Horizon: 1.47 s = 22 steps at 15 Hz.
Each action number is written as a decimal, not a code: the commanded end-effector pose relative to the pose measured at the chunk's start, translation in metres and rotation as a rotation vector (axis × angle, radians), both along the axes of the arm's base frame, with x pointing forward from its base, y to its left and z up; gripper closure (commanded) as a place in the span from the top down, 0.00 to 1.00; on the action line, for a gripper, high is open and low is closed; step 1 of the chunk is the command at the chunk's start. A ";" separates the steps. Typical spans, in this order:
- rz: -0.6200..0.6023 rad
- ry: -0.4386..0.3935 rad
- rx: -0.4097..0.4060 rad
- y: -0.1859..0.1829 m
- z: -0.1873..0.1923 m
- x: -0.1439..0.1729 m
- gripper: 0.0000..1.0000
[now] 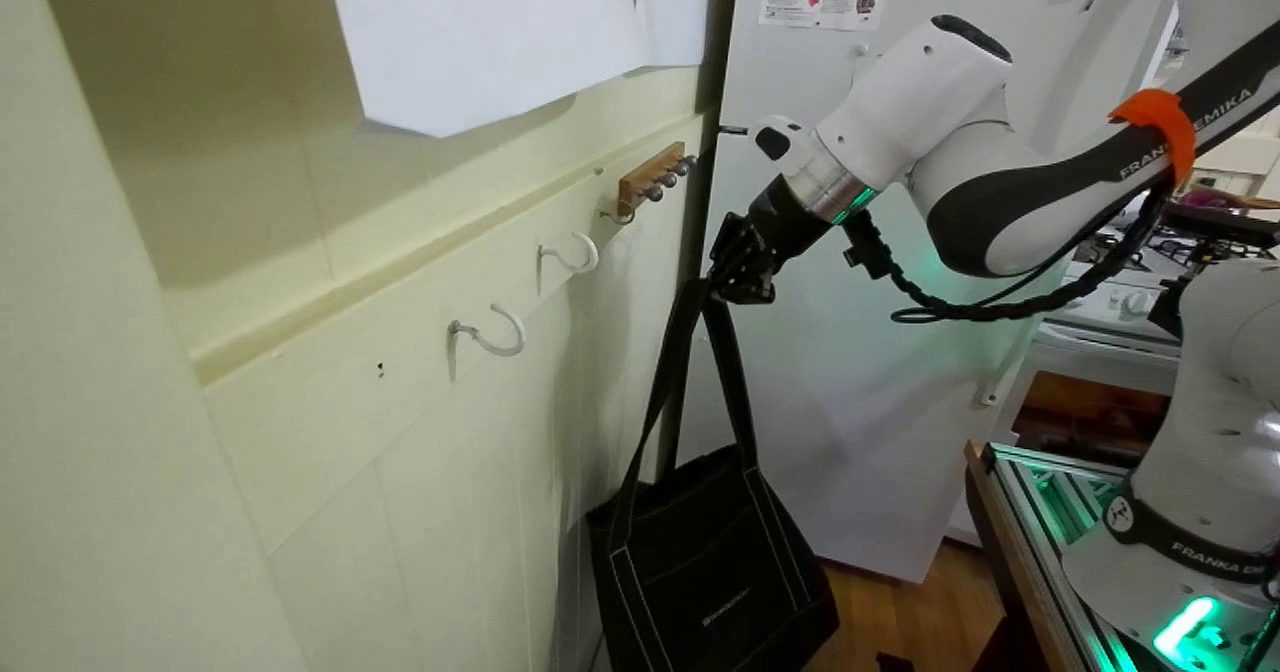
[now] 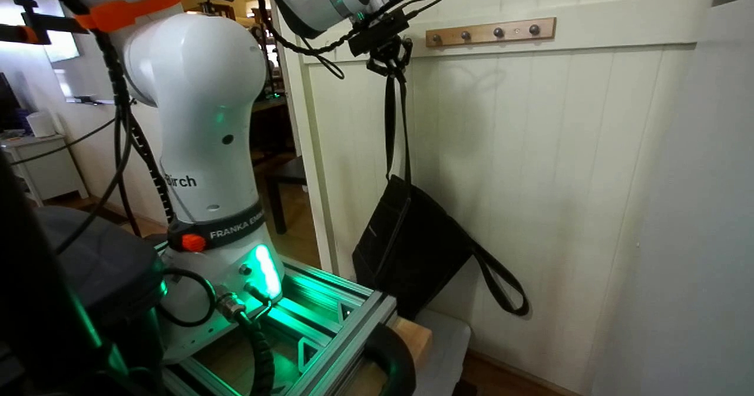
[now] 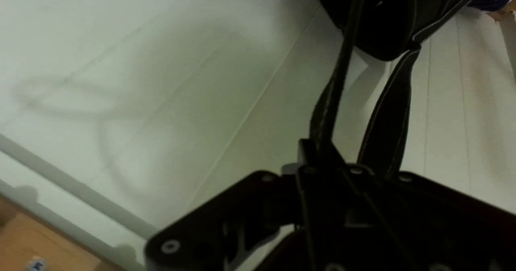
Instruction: Pick up the bag and put it down
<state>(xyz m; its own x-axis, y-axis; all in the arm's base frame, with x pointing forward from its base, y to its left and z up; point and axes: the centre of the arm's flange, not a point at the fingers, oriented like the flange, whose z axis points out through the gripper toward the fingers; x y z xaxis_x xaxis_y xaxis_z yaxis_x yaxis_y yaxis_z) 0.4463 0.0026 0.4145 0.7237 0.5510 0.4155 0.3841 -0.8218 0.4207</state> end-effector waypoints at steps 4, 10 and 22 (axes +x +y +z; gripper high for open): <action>0.288 -0.011 0.034 0.032 -0.032 0.012 0.02; 0.400 0.022 0.005 0.043 -0.067 0.014 0.02; 0.320 0.066 0.046 0.028 -0.099 0.019 0.02</action>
<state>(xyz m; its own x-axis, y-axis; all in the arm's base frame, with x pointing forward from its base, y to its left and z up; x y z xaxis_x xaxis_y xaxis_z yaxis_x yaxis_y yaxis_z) 0.4572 0.0342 0.3212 0.5549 0.7405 0.3790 0.6459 -0.6707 0.3647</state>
